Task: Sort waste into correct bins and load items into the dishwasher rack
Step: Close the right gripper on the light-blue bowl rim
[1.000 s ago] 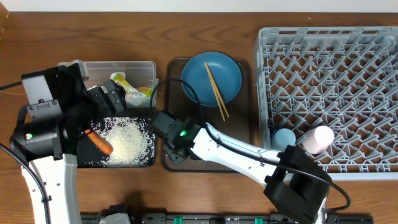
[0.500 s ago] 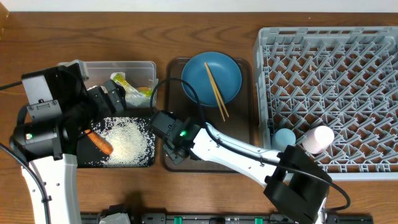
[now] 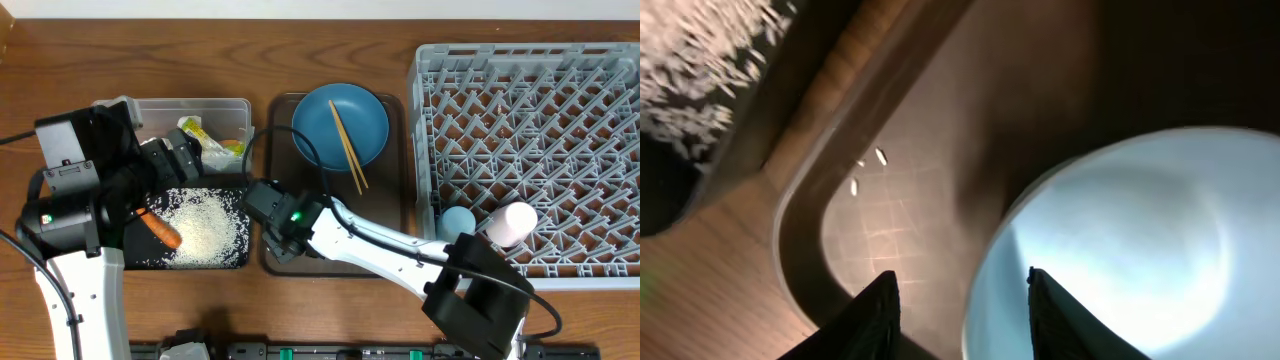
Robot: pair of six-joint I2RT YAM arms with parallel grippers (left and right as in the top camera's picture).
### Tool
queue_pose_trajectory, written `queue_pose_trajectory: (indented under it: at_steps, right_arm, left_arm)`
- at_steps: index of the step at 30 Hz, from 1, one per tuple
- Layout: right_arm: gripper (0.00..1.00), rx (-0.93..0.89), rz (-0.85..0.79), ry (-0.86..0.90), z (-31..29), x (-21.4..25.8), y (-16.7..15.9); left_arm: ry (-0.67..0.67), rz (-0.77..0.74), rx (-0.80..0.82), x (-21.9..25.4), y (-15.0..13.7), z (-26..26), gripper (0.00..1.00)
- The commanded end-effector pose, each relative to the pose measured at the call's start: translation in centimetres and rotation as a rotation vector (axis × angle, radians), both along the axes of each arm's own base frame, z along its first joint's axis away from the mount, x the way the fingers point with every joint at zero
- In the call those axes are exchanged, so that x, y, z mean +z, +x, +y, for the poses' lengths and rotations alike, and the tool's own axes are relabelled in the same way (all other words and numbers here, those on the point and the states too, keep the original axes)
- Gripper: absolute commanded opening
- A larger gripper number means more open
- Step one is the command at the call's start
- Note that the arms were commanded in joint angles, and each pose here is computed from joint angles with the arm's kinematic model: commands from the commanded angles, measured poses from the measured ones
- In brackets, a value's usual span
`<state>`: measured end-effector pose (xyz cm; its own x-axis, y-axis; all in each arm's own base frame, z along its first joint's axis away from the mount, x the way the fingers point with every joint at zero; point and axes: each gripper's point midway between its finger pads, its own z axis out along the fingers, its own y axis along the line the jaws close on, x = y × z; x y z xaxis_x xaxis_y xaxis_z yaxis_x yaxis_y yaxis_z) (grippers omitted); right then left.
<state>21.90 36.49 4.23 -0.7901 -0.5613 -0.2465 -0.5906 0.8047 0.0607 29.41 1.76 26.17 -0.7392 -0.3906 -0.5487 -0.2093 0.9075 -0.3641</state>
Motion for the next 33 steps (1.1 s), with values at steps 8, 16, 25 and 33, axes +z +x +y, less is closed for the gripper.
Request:
queue_pose_trajectory:
  at_steps: [8, 16, 25, 33]
  right_arm:
    - [0.41, -0.007, -0.003, -0.023, -0.32, -0.95, -0.46]
    - [0.36, -0.007, -0.002, -0.023, -0.34, -0.95, -0.48]
    - [0.28, 0.0, -0.002, -0.024, -0.21, -0.96, -0.71]
    - [0.24, 0.0, -0.001, -0.026, -0.27, -0.98, -0.74]
  left_arm:
    - [0.019, -0.003, 0.003, 0.12, -0.14, 0.34, 0.98]
    - [0.019, -0.003, 0.003, 0.12, -0.14, 0.34, 0.98]
    - [0.019, -0.003, 0.004, 0.12, -0.14, 0.35, 0.98]
    - [0.019, -0.003, 0.004, 0.12, -0.14, 0.35, 0.98]
